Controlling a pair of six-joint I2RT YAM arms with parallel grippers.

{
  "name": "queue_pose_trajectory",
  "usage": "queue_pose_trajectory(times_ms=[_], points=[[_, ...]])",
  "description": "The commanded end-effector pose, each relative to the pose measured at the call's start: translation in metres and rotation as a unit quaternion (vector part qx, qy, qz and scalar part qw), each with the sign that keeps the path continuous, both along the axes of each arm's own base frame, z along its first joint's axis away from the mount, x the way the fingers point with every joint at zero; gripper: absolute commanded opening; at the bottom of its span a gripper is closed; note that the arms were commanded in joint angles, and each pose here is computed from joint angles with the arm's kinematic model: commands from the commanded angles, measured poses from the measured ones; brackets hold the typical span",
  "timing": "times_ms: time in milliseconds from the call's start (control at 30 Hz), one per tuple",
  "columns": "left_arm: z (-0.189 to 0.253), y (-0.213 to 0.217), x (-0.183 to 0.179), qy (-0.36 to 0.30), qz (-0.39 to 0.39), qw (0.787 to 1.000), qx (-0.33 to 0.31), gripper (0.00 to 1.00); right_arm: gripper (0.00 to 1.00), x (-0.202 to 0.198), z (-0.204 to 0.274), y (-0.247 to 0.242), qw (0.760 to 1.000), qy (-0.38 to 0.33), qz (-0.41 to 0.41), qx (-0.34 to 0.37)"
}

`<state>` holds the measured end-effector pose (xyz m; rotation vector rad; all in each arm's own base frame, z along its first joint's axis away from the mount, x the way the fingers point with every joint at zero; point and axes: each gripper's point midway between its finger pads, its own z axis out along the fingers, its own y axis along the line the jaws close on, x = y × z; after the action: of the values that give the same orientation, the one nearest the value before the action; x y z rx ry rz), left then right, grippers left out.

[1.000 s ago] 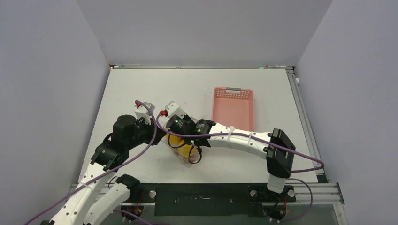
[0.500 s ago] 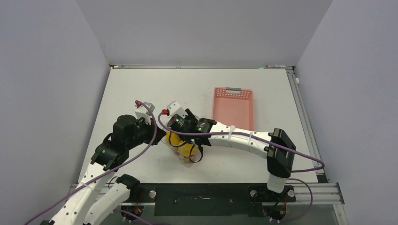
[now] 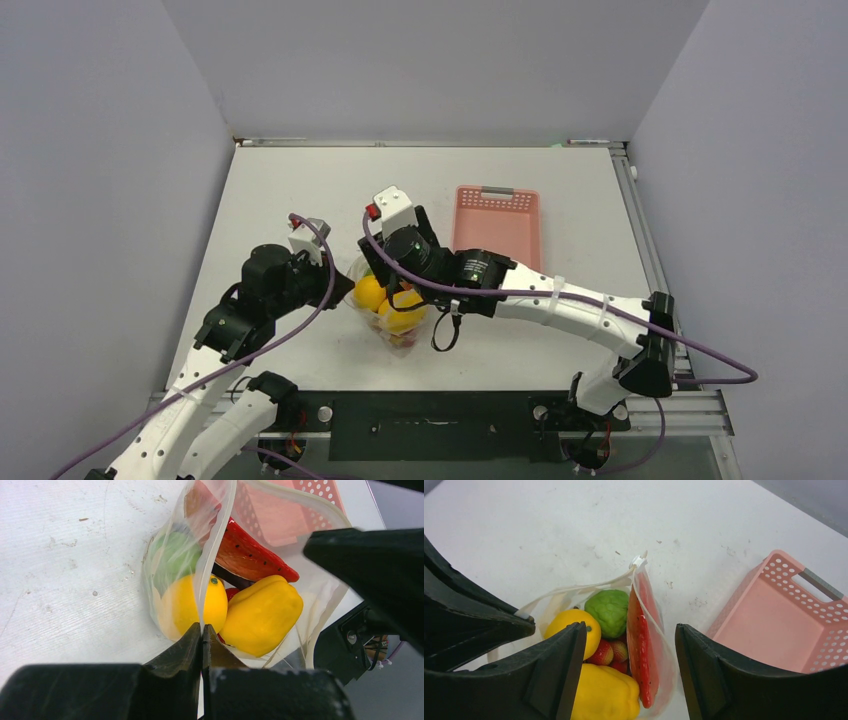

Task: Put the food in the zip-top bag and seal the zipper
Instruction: Place the fake fruit in the zipper food storage bag, then adjust the zipper food storage bag at the center of the board.

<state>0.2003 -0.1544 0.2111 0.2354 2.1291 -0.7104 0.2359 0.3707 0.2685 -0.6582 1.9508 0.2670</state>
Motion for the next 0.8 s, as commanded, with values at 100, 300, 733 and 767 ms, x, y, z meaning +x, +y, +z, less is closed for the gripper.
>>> queue_pose_trajectory(times_ms=[100, 300, 733, 767], points=[[0.006, -0.004, 0.003, -0.015, -0.009, 1.0, -0.007, 0.0, 0.66, 0.002, 0.062, -0.015, 0.995, -0.044, -0.026, 0.084], [0.005, -0.004, 0.003, -0.014, -0.01, 1.0, -0.007, 0.0, 0.65, 0.007, 0.052, -0.028, 0.997, -0.038, -0.042, 0.06], [0.005, -0.006, 0.002, -0.013, -0.014, 1.0, -0.009, 0.0, 0.63, -0.004, -0.002, -0.048, 0.999, 0.013, -0.03, -0.007], [0.005, -0.006, 0.002, -0.013, -0.015, 1.0, -0.009, 0.0, 0.62, -0.005, -0.004, -0.048, 0.999, 0.016, -0.029, -0.008]])
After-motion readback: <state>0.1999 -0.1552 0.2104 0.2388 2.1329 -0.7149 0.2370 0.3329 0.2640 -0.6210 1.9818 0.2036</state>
